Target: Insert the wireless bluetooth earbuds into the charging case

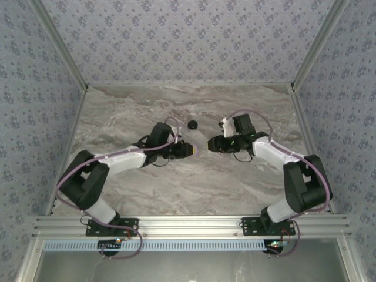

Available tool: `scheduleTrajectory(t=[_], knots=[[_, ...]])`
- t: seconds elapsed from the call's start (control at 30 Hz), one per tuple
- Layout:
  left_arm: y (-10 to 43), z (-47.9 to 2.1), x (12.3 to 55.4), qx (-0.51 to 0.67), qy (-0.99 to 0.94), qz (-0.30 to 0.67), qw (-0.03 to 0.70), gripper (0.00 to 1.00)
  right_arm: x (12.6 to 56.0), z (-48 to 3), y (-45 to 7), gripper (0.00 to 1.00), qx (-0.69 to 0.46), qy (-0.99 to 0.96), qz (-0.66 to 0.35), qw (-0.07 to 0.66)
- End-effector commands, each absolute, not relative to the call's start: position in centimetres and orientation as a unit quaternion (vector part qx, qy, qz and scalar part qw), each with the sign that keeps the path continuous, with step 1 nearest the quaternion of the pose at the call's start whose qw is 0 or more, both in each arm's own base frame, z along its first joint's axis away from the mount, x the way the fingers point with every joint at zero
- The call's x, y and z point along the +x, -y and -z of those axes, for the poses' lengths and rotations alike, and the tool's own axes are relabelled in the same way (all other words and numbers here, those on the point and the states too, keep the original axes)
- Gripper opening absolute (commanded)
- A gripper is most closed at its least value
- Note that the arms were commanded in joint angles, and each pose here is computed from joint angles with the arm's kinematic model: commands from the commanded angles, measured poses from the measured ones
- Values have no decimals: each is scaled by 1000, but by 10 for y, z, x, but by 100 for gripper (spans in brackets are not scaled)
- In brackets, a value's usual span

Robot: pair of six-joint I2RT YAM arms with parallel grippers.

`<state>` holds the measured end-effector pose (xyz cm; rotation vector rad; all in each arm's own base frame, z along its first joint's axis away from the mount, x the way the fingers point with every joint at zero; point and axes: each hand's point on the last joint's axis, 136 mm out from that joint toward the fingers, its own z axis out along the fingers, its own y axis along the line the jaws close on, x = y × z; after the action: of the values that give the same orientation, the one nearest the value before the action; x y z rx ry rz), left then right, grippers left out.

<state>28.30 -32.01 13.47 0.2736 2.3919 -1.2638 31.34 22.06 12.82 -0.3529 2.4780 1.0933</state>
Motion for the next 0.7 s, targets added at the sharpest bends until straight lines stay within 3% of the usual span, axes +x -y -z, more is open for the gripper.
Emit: scheduleTrajectory(t=[0.0,0.3,0.67], knots=[[323,-185,275,197,-805,489,273,19,302,-178,-235,45,-223,-837,-445,230],[325,-247,256,300,-720,547,302,16,279,-252,-252,49,-328,-751,-510,261],[325,-271,244,329,-689,565,314,15,259,-256,-265,50,-372,-736,-511,242]])
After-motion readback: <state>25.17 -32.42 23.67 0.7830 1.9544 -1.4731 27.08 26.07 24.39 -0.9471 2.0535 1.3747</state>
